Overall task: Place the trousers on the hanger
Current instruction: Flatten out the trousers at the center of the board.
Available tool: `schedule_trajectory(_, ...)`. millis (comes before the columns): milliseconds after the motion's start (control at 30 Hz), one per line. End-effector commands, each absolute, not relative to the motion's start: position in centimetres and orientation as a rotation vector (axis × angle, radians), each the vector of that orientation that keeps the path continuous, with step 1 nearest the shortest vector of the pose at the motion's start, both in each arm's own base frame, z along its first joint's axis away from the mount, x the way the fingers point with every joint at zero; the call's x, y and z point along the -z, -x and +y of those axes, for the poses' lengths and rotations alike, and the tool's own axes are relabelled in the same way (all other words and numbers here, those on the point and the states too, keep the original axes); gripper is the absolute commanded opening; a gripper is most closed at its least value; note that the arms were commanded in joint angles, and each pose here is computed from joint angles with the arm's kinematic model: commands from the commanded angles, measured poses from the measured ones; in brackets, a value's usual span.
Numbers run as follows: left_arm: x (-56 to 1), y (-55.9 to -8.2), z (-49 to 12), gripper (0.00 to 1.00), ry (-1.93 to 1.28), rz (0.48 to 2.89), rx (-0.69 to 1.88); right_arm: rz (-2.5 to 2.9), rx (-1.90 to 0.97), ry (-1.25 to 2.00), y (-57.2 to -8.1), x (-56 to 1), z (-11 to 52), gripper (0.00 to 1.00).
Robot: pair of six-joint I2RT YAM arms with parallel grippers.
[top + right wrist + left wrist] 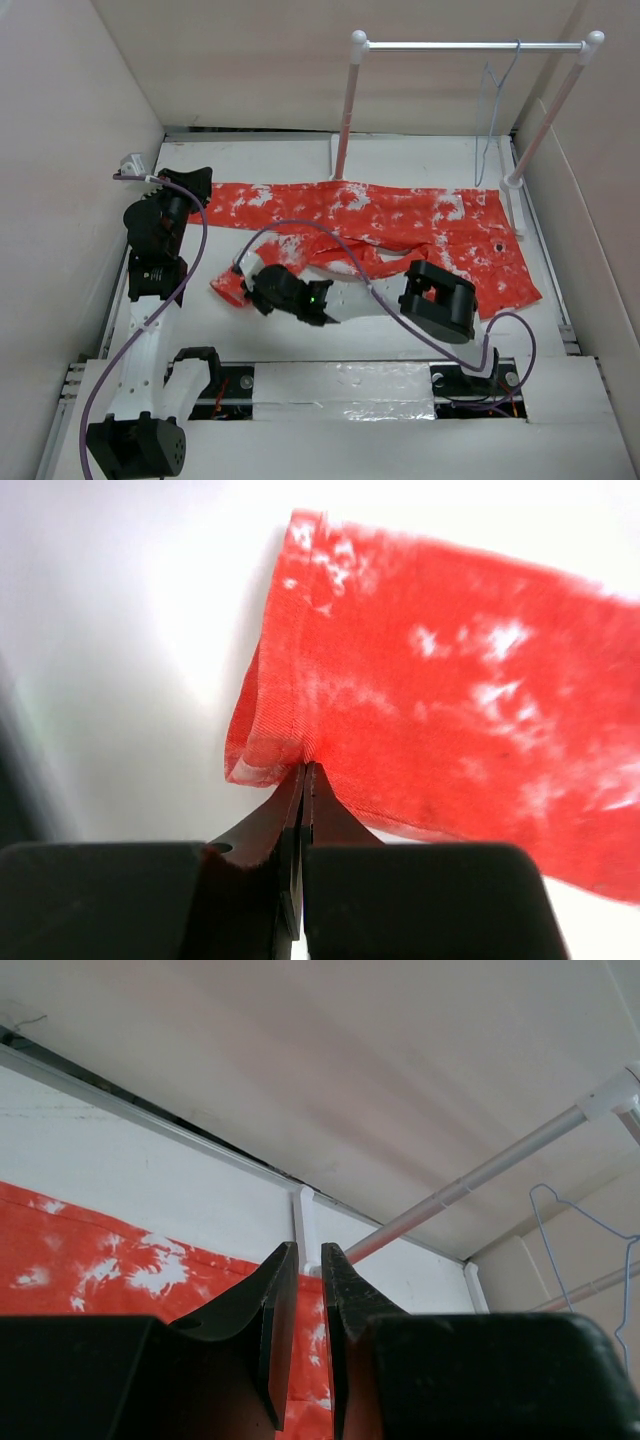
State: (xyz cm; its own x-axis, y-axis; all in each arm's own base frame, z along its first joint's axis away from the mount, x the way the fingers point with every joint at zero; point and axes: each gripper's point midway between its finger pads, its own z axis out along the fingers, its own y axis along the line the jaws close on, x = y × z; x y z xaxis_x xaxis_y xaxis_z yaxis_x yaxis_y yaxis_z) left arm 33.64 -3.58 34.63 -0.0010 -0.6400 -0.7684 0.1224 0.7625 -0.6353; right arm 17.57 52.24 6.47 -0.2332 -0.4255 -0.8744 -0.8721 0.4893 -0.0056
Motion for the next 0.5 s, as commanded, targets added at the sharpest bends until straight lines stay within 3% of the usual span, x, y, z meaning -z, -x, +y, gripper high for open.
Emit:
schedule_trajectory(0,-36.6,-33.1,-3.3,0.14,0.427,1.392,0.625,1.703,-0.841,0.827,-23.8,-15.8,55.9,0.0)
schedule_trajectory(200,-36.3,-33.0,-2.0,0.14,0.484,1.397,0.554,1.704,-0.992,0.746,-27.4,-20.3,57.9,0.0)
schedule_trajectory(300,-36.4,-32.7,-0.9,0.14,0.53,1.385,0.503,1.635,-1.014,0.718,-26.5,-24.6,55.7,0.0)
schedule_trajectory(467,-36.4,-32.1,0.1,0.14,0.592,1.348,0.478,1.562,-0.913,0.83,-20.5,-30.2,50.3,0.0)
